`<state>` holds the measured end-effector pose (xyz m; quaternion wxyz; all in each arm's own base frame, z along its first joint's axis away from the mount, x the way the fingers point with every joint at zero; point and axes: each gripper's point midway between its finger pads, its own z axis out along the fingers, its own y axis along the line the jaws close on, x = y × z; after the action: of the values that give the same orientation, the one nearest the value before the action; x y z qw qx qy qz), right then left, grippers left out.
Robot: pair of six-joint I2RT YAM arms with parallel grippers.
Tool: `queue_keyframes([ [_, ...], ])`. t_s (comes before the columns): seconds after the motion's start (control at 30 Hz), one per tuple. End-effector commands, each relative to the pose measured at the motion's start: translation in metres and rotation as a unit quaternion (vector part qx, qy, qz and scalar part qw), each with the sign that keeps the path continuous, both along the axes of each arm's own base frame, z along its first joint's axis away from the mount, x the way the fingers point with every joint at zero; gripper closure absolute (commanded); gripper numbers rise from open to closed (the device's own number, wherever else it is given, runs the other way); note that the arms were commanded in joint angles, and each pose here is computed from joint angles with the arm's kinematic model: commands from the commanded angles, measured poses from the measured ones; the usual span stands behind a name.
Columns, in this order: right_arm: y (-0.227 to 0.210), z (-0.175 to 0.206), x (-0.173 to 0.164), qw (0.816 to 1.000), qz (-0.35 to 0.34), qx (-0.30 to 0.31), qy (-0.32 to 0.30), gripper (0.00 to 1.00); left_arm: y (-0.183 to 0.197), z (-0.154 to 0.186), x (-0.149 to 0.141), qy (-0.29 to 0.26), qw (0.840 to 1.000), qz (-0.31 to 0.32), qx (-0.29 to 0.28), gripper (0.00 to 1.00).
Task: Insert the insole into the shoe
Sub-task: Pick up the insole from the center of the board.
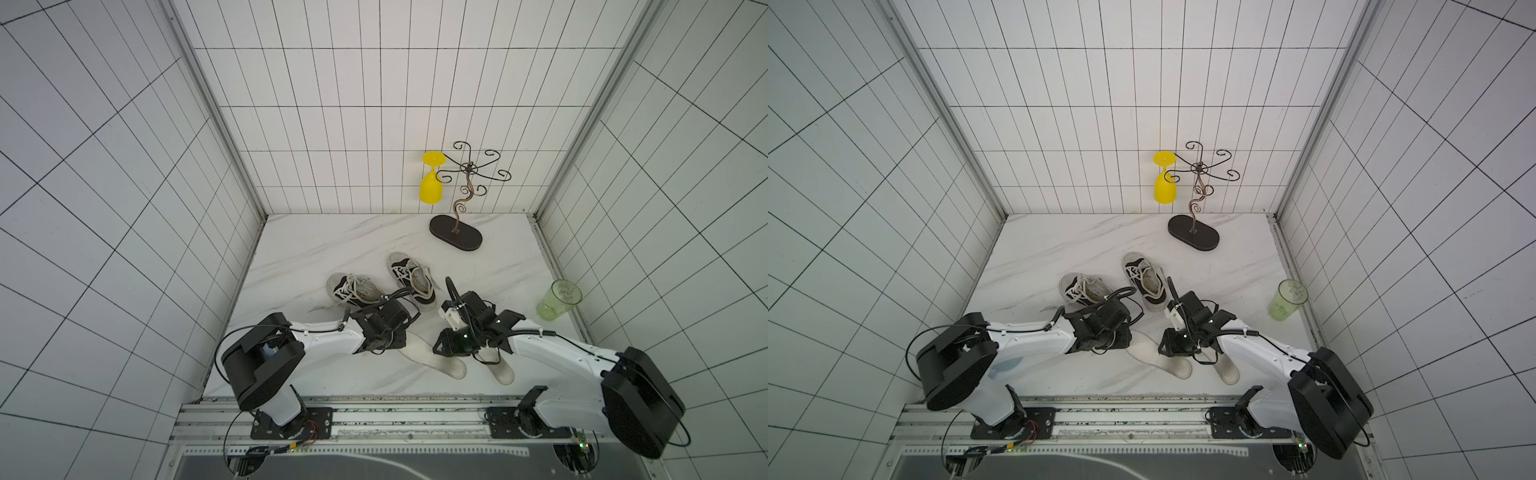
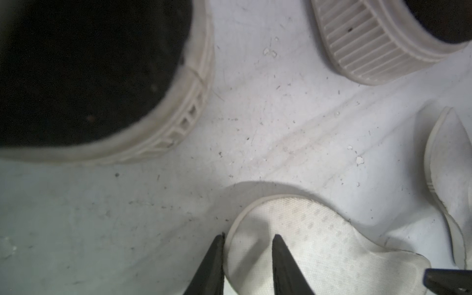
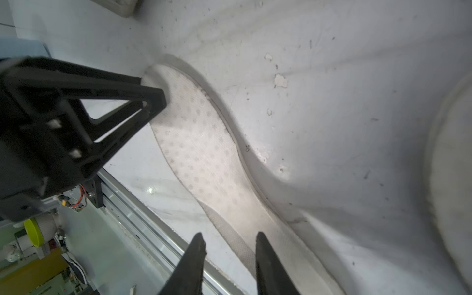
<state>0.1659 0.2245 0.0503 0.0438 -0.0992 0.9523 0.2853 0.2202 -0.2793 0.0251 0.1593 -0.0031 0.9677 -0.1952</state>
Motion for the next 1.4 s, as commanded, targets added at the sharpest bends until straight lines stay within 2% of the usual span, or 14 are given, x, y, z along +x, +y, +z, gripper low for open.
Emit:
queue_keyframes([
  [0.0, -0.002, -0.026, -0.016, 0.999, 0.013, -0.008, 0.031, 0.7, 0.01, -0.018, -0.007, 0.016, 1.0, 0.007, 0.024, 0.69],
  [0.13, -0.005, -0.044, -0.01, 0.999, 0.008, -0.03, 0.028, 0.72, 0.003, -0.018, -0.008, 0.017, 1.0, -0.009, 0.013, 0.67],
  [0.27, -0.015, -0.06, -0.011, 0.998, 0.002, -0.062, 0.03, 0.74, 0.0, -0.015, -0.01, 0.01, 0.998, -0.053, 0.013, 0.52],
  [0.33, -0.022, -0.066, -0.013, 0.996, 0.002, -0.079, 0.031, 0.75, 0.0, -0.016, -0.012, 0.014, 0.997, -0.079, 0.002, 0.5],
  [0.53, -0.033, -0.075, -0.011, 0.994, 0.006, -0.11, 0.016, 0.75, -0.004, -0.005, -0.015, 0.018, 0.989, -0.13, -0.065, 0.65],
  [0.63, -0.032, -0.075, -0.007, 0.994, 0.006, -0.109, 0.008, 0.75, -0.005, 0.001, -0.014, 0.01, 0.988, -0.14, -0.07, 0.77],
  [0.77, -0.027, -0.069, 0.001, 0.995, 0.006, -0.102, -0.008, 0.75, -0.007, 0.003, -0.012, 0.006, 0.987, -0.148, -0.066, 1.0],
  [0.9, -0.017, -0.044, 0.016, 0.996, 0.008, -0.083, -0.044, 0.72, -0.01, 0.033, 0.003, -0.027, 0.986, -0.152, -0.068, 1.0],
  [1.03, 0.0, 0.002, 0.038, 0.993, 0.029, -0.053, -0.102, 0.61, -0.005, 0.084, 0.026, -0.074, 0.98, -0.174, -0.063, 1.0],
  [1.13, 0.011, 0.044, 0.06, 0.986, 0.044, -0.041, -0.153, 0.41, -0.004, 0.115, 0.032, -0.098, 0.965, -0.238, -0.054, 1.0],
  [1.17, 0.014, 0.058, 0.068, 0.984, 0.046, -0.037, -0.17, 0.37, -0.004, 0.122, 0.031, -0.106, 0.958, -0.263, -0.046, 1.0],
  [1.27, 0.014, 0.086, 0.087, 0.977, 0.046, -0.019, -0.21, 0.31, -0.005, 0.141, 0.029, -0.132, 0.939, -0.314, -0.042, 1.0],
  [1.37, 0.014, 0.106, 0.098, 0.967, 0.056, 0.001, -0.248, 0.31, -0.009, 0.166, 0.032, -0.154, 0.927, -0.333, -0.077, 1.0],
])
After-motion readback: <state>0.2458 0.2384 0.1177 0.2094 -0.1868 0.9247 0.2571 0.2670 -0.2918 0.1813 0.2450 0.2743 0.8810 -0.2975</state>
